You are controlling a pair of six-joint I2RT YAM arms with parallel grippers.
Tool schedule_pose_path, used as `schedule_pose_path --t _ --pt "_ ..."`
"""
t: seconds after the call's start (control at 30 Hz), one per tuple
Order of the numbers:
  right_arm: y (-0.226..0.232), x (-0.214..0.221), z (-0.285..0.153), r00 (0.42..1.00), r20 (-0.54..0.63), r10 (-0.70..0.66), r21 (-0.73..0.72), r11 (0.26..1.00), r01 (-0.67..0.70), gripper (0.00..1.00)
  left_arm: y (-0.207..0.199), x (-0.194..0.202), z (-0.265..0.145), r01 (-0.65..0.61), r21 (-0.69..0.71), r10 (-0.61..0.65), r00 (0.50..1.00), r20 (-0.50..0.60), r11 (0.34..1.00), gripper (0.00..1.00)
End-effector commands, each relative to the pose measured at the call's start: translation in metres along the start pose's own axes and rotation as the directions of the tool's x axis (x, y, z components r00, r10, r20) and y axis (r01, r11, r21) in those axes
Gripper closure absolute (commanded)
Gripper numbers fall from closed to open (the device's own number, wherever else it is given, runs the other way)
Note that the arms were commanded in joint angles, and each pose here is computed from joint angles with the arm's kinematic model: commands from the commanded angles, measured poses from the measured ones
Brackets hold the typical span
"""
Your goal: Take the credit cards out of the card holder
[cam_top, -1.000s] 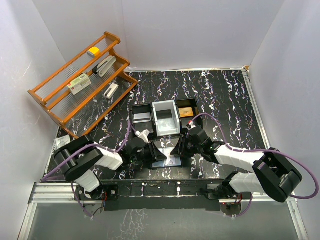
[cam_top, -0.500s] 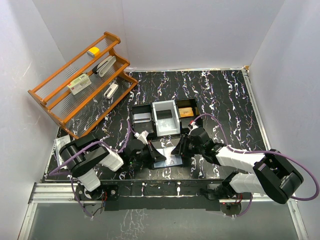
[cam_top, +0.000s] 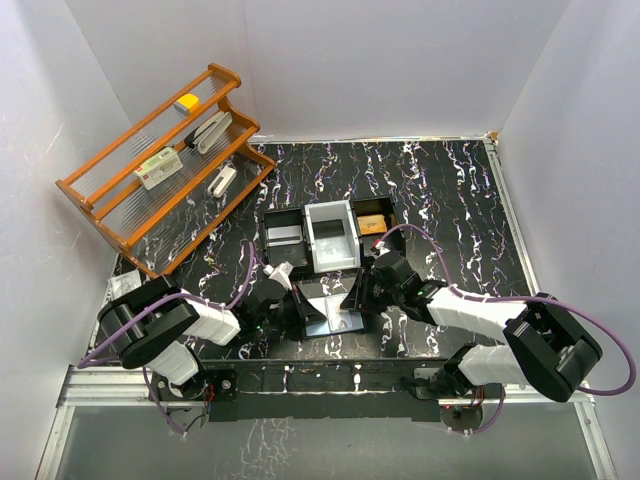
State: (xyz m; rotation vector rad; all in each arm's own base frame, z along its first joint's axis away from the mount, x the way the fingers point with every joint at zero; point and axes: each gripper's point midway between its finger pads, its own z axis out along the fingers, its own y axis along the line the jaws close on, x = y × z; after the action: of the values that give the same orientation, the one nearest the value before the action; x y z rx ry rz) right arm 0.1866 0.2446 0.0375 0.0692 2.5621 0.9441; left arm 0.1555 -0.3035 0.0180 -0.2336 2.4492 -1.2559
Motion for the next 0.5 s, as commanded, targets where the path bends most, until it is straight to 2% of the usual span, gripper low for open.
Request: schedule_pose_path --t 0.0,0.13,0.47 --pt "-0.047 0.027 -0.005 0.995 -0.094 -0.010 0.186 0.982 0.027 0.68 0.000 0.000 -0.001 -0.028 0.003 0.028 1.000 0.006 1.000 0.99" --pt "-0.040 0.022 -0.007 0.995 -0.098 -0.025 0.178 0.983 0.043 0.68 -0.004 -0.001 0.002 -0.029 0.015 0.029 1.000 0.004 0.999 0.87" --pt "-0.009 -0.006 -0.013 0.994 -0.062 -0.088 0.134 0.986 0.096 0.67 0.001 -0.003 -0.001 -0.026 -0.013 0.026 1.000 0.017 1.000 0.83"
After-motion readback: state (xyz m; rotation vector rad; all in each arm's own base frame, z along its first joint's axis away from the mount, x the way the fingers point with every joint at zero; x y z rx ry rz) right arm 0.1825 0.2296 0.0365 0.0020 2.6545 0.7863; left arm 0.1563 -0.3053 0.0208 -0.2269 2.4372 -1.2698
